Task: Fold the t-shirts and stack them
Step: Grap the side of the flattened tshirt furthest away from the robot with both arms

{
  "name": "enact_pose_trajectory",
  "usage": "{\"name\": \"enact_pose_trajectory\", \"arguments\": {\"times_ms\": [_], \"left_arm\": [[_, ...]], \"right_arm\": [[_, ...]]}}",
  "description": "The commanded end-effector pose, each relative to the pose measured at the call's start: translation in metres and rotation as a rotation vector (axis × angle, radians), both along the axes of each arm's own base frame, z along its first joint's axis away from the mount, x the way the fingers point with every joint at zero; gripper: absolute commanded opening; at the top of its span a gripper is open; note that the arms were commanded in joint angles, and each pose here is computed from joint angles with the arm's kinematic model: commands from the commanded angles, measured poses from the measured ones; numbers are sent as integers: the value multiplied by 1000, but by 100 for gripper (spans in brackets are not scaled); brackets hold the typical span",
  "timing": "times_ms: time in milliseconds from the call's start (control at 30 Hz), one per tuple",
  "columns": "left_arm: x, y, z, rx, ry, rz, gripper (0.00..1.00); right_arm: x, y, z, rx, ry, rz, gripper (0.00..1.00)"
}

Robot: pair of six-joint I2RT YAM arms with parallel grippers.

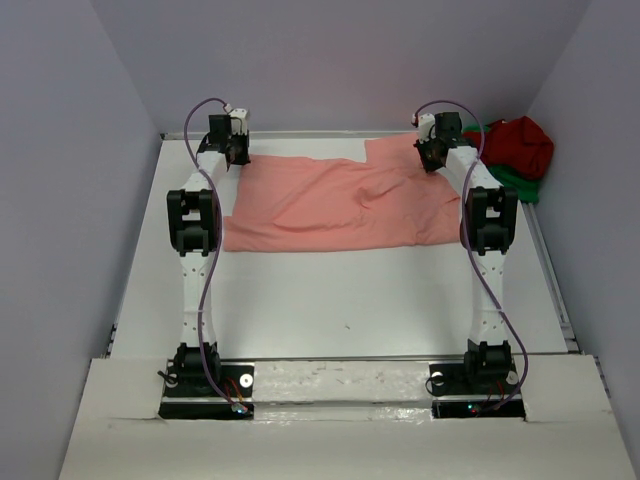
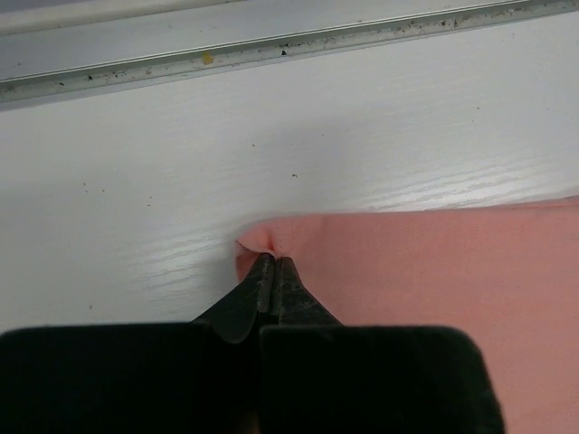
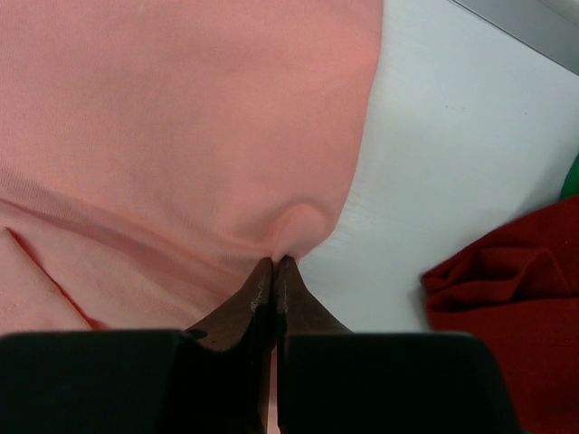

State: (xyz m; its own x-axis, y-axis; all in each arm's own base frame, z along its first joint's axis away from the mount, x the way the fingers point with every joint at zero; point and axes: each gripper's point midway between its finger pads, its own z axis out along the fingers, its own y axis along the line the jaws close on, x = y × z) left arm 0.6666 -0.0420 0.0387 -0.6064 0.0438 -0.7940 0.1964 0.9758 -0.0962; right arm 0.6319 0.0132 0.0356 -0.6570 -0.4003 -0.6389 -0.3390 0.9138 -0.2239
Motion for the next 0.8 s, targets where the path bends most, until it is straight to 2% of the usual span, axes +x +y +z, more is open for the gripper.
{"name": "enact_pose_trajectory", "arguments": {"times_ms": [0,300,467,633,767], "left_arm": [[8,0,20,3,-41,1,0],[7,8,26,94,-52,23,0],[7,17,46,167,-83,46,0],[0,23,71,304,-130,73,0],[-4,24,89,338,-160,82,0]], "right_arm": [[-27,-12,-31,-44,130,-18,0],[-23,-13,-20,-45,109,-23,0],[-23,-13,-11,-48,95,-19,0],[-18,-20,6,-87,62,-35,0],[-17,-24,19,-108,40,-36,0]]}}
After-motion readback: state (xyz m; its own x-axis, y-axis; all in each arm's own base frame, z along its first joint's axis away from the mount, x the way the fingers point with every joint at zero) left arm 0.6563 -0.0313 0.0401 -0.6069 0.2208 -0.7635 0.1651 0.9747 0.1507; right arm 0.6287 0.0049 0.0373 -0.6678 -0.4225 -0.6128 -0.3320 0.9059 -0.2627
